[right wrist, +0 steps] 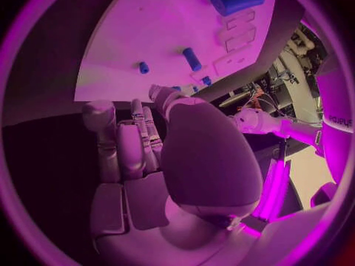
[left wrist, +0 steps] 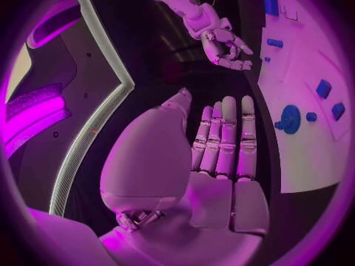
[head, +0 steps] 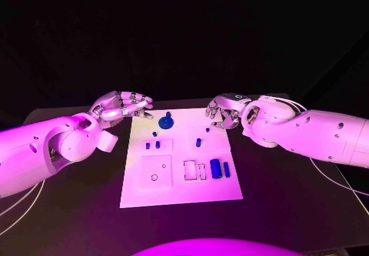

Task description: Assemble the parts on the task board

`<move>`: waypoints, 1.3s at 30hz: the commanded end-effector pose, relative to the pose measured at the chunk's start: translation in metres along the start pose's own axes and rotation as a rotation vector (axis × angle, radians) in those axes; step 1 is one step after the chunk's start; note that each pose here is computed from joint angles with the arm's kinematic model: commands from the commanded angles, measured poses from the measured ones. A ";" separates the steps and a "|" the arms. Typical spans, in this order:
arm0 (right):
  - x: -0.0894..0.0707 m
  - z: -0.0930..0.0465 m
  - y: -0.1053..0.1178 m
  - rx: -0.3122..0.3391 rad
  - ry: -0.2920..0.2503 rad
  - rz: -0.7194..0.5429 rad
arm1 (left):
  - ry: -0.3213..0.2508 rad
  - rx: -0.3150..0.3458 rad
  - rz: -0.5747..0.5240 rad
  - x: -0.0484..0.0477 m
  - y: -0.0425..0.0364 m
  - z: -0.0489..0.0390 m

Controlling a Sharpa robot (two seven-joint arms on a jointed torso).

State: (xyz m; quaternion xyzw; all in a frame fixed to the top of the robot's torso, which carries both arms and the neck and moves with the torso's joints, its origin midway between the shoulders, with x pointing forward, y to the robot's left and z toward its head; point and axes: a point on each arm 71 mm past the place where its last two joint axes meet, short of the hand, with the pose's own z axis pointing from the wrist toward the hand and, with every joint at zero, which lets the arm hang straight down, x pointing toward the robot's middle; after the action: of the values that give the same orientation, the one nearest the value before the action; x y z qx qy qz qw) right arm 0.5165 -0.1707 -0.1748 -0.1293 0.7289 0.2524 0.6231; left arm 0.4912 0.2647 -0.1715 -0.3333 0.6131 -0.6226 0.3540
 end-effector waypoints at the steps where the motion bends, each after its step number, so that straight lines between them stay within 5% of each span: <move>1: 0.006 0.003 0.004 -0.012 0.017 -0.077 | -0.044 0.060 -0.034 0.0022 -0.0053 0.0003; 18: 0.025 0.010 0.005 0.012 0.106 -0.106 | -0.084 0.065 -0.038 0.0037 -0.0063 0.0004; 39: 0.035 0.018 0.007 0.017 0.099 -0.053 | -0.090 0.050 -0.034 0.0011 -0.0049 0.0004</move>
State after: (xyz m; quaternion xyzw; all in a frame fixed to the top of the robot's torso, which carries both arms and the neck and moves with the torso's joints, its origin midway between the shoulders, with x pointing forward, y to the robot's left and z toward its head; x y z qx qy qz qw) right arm 0.5215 -0.1511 -0.2071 -0.1558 0.7527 0.2209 0.6002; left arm 0.4908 0.2642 -0.1675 -0.3611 0.5788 -0.6250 0.3793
